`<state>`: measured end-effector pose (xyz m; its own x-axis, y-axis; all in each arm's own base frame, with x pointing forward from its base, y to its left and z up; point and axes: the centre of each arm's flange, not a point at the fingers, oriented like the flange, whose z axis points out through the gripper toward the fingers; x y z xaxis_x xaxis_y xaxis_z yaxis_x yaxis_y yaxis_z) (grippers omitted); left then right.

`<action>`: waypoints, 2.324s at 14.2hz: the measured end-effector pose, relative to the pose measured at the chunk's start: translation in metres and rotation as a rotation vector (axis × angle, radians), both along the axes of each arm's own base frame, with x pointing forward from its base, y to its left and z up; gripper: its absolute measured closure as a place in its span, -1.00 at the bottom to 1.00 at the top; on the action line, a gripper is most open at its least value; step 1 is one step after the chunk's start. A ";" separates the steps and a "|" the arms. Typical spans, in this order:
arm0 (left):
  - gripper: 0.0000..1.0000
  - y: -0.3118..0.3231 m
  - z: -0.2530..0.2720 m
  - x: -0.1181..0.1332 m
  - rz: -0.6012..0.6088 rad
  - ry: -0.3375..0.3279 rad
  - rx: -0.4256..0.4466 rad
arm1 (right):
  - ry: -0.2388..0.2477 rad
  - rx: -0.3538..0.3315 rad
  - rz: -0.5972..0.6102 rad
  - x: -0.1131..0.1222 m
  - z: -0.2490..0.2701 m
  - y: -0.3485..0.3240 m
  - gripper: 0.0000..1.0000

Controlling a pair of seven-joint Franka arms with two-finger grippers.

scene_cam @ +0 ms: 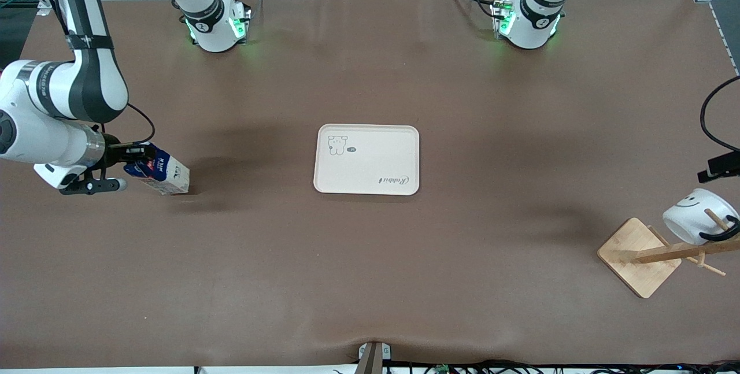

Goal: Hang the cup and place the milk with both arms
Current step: 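Hang the mug handle on the stand peg while the right gripper lowers milk, then release the mug and milk carton and raise both grippers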

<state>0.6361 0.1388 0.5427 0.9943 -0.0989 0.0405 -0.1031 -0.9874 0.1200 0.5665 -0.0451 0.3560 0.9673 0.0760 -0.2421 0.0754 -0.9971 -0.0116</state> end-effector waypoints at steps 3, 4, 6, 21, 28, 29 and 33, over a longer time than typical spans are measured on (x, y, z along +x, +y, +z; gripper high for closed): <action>-1.00 -0.052 0.026 -0.013 0.061 0.055 0.034 | -0.007 -0.001 0.000 -0.007 -0.017 0.000 0.00; -1.00 -0.071 0.031 -0.016 0.073 0.072 0.066 | -0.006 -0.001 -0.002 -0.009 -0.021 -0.001 0.00; -1.00 -0.106 0.039 -0.021 0.077 0.087 0.125 | -0.012 -0.001 -0.006 -0.011 -0.023 -0.004 0.00; -1.00 -0.140 0.057 -0.032 0.035 0.094 0.157 | 0.000 0.002 -0.018 -0.021 -0.031 -0.009 -0.97; -1.00 -0.175 0.096 -0.055 0.010 0.048 0.214 | 0.036 0.010 -0.009 -0.020 -0.021 -0.002 -1.00; -1.00 -0.183 0.099 -0.059 0.005 0.054 0.224 | 0.040 0.013 -0.008 -0.018 -0.015 -0.001 -1.00; -1.00 -0.187 0.107 -0.073 0.027 0.066 0.199 | 0.037 0.018 0.002 -0.001 0.031 0.005 -1.00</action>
<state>0.5633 -0.0481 0.6498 0.9965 -0.0722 -0.0421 -0.0751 -0.9946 -0.0720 0.5659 -0.0396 0.3869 0.9576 0.0822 -0.2763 0.0761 -0.9966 -0.0328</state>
